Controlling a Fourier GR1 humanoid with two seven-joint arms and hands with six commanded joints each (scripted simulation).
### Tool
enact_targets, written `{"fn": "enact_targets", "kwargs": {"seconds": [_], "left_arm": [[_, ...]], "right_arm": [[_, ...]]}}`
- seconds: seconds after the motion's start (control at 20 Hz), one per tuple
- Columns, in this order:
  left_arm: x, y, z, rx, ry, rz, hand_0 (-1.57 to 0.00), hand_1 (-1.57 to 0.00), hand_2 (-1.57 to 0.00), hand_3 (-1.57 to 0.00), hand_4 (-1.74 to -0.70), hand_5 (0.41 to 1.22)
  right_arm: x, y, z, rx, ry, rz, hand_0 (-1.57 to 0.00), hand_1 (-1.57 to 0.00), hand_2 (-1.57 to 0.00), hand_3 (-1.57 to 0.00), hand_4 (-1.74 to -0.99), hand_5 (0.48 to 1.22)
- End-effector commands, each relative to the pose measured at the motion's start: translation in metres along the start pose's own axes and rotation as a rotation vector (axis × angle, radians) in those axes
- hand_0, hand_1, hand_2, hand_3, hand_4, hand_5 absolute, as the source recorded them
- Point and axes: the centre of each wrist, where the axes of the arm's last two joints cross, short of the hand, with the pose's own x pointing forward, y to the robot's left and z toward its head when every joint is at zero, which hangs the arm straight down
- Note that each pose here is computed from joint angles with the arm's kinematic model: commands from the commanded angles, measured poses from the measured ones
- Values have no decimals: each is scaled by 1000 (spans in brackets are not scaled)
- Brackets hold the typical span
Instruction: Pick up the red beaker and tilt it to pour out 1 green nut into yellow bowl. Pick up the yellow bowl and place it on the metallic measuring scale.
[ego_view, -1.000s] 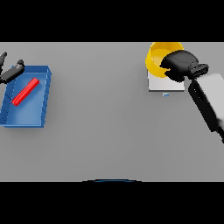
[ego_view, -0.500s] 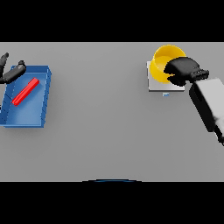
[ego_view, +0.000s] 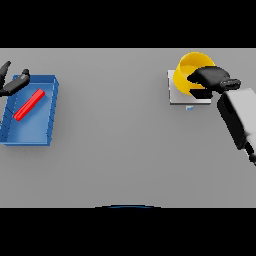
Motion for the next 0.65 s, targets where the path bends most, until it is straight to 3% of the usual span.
{"fn": "enact_targets", "kwargs": {"seconds": [0.0,0.1,0.25,0.6], "left_arm": [[-2,1,1,1,-2,6,1,1,1,1,-835,768],[-1,3,1,0,-6,10,1,1,1,1,-840,764],[1,0,1,-6,-7,11,1,1,1,1,-832,749],[0,1,3,3,-3,2,1,1,1,1,-833,760]], "right_arm": [[2,0,-1,4,15,-13,-946,-811,-708,-576,-1535,965],[0,0,0,15,10,-36,-605,-556,-470,-391,-1496,890],[2,2,-2,30,10,-35,-309,-304,-240,-206,-1461,833],[2,2,-4,69,32,1,-64,-63,-50,-42,-1390,779]]}}
